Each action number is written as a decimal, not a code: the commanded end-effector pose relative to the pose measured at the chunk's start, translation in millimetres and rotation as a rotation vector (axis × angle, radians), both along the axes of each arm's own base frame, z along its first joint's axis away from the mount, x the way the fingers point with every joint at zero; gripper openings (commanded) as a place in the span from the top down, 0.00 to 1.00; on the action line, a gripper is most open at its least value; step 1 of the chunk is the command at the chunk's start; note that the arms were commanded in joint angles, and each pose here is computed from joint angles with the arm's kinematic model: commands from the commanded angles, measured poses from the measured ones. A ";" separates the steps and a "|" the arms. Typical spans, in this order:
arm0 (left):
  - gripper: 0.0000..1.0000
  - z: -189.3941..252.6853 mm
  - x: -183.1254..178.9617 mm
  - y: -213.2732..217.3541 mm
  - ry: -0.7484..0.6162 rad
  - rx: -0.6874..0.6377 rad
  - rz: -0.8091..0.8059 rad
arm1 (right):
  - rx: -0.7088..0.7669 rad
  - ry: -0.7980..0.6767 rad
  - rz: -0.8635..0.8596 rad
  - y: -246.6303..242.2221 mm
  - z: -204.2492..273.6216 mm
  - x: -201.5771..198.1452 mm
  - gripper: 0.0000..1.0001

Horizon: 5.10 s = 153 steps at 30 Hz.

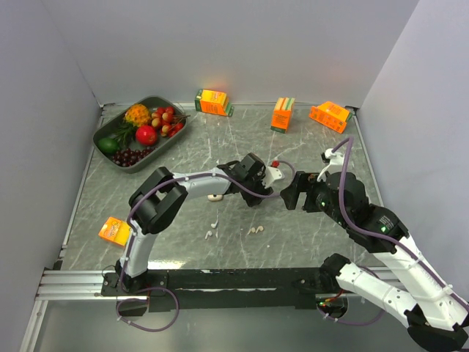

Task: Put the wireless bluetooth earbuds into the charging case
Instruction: Pick up the charging case at the center of the board, then open the charging case.

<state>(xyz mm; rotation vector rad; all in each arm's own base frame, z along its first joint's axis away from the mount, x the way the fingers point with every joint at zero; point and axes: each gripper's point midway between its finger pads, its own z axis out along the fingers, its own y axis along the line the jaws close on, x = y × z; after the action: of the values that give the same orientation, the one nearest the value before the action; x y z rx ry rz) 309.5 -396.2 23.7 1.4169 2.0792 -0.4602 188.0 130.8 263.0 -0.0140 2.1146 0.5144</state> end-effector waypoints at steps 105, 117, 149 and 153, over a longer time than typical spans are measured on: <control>0.99 221.9 -155.2 105.0 -0.570 -0.911 0.022 | -0.022 0.158 0.608 174.8 -23.9 -4.4 0.01; 0.99 218.9 -154.5 109.6 -0.570 -0.906 0.038 | -0.003 0.146 0.597 171.4 -19.7 -3.4 0.01; 0.99 220.9 -148.9 113.3 -0.590 -0.889 0.070 | 0.099 0.186 0.663 179.0 -7.6 -9.7 0.01; 0.99 225.5 -149.6 113.6 -0.596 -0.902 0.067 | 0.077 0.228 0.655 177.3 -21.8 -11.0 0.01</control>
<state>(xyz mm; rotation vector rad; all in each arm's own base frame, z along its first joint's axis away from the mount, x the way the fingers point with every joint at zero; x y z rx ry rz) 159.7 -282.6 228.9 0.8348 1.2182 -0.7020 176.3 303.5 241.5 -0.6524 2.2882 0.9879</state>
